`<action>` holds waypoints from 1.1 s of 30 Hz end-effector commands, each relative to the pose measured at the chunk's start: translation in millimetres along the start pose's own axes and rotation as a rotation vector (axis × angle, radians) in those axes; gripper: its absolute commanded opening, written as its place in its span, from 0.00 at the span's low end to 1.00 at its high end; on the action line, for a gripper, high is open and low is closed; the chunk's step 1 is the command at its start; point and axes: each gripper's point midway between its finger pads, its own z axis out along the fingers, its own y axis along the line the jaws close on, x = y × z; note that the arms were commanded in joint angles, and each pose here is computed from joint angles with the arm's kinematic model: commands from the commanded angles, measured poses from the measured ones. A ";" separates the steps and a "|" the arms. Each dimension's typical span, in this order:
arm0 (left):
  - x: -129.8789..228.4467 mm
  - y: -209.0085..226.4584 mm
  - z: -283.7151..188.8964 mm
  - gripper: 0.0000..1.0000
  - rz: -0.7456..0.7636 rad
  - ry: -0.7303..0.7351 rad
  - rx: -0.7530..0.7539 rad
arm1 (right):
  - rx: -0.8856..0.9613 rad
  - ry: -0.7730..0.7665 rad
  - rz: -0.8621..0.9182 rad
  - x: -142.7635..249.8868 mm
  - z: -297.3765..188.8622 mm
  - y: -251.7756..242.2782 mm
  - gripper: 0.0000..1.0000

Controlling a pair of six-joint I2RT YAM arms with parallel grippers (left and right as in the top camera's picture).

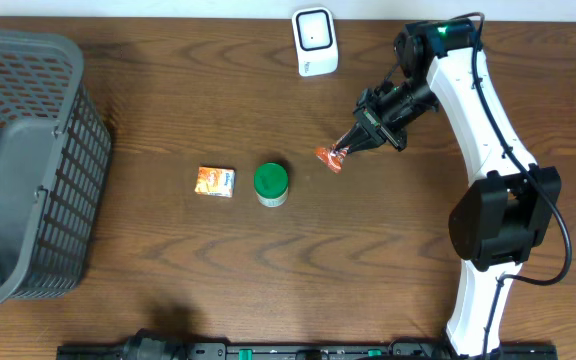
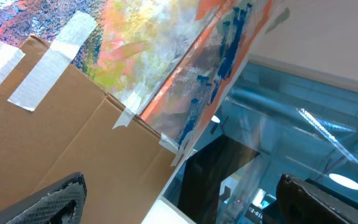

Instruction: Scan the item barcode

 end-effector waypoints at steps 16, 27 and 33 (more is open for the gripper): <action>-2.1 3.1 -1.9 0.98 0.010 -0.007 -0.007 | 0.025 -0.022 0.436 6.1 2.6 -0.9 0.02; -2.1 3.1 -1.9 0.98 0.010 -0.007 -0.007 | 0.400 -0.217 0.519 -7.7 41.7 -71.7 0.02; -2.1 3.1 -1.9 0.98 0.010 -0.007 -0.007 | 0.527 -0.204 0.743 -6.4 72.3 -121.1 0.02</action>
